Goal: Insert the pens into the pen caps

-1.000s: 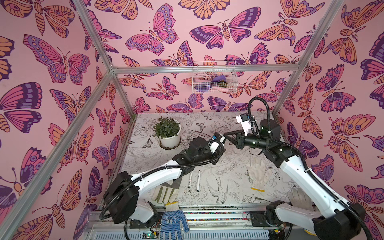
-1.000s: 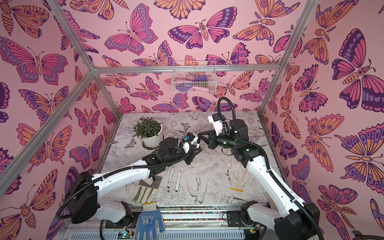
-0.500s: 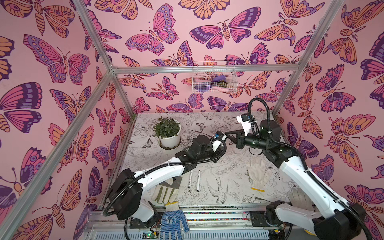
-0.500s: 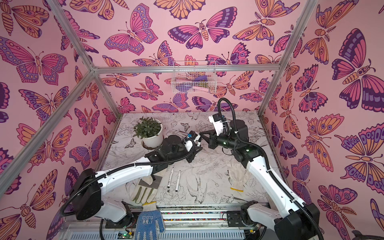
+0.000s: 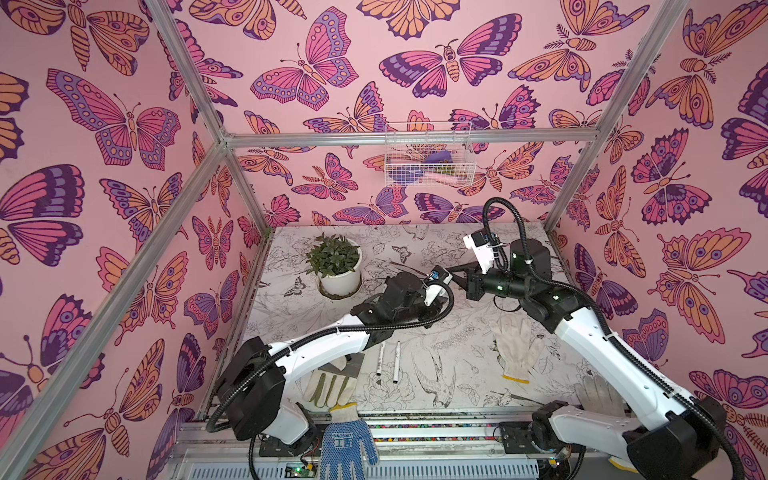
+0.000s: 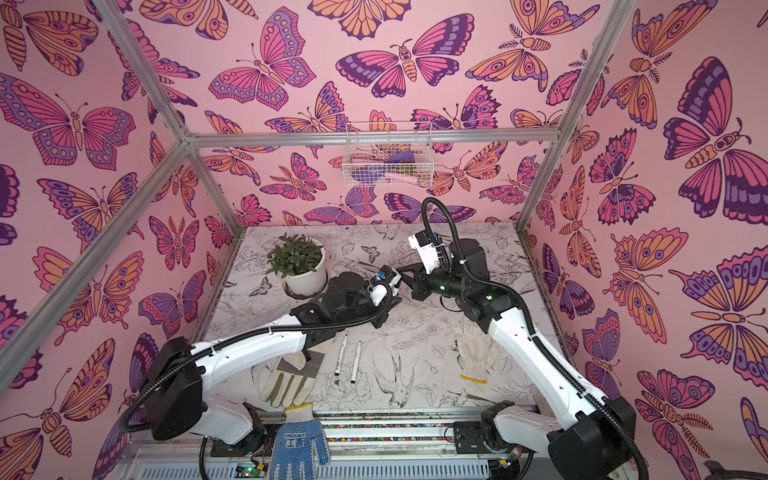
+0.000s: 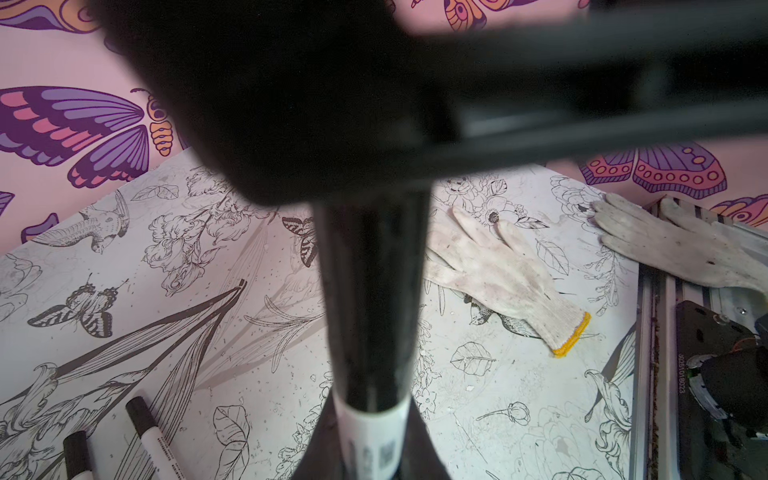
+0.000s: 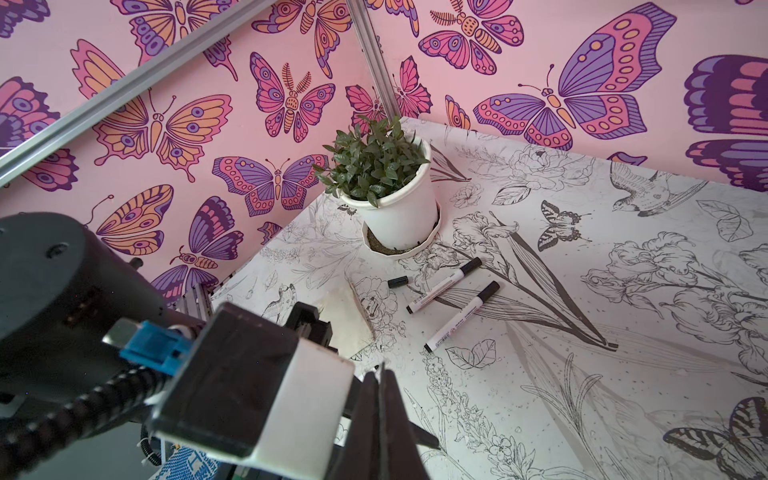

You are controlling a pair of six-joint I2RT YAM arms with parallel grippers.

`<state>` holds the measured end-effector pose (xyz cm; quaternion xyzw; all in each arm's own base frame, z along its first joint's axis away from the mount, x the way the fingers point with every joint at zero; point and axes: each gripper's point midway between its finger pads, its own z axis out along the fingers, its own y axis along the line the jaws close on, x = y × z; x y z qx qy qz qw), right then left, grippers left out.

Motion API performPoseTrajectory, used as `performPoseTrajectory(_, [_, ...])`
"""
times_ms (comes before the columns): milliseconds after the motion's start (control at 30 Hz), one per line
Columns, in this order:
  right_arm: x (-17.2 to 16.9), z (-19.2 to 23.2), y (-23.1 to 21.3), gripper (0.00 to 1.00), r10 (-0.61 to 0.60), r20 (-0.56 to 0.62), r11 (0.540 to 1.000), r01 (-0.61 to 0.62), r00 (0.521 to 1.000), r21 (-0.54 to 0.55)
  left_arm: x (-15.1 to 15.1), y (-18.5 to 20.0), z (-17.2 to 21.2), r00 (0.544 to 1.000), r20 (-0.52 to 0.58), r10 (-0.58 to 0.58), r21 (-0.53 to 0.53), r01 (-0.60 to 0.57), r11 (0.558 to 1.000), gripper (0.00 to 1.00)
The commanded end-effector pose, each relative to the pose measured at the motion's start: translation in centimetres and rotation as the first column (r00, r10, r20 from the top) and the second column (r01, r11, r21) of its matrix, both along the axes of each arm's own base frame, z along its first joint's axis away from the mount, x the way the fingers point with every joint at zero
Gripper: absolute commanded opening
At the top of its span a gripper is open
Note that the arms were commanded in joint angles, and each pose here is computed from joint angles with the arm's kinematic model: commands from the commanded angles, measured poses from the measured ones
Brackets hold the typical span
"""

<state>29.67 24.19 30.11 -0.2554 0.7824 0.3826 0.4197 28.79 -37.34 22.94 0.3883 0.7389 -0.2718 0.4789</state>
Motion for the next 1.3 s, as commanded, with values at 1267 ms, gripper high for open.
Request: performPoseTrajectory(1267, [-0.5,-2.2,-1.5,0.00,0.018,-0.329,0.994,0.017,0.944,0.104,-4.4,0.6,13.7,0.959,0.159,-0.233,-0.546,0.282,0.789,0.00])
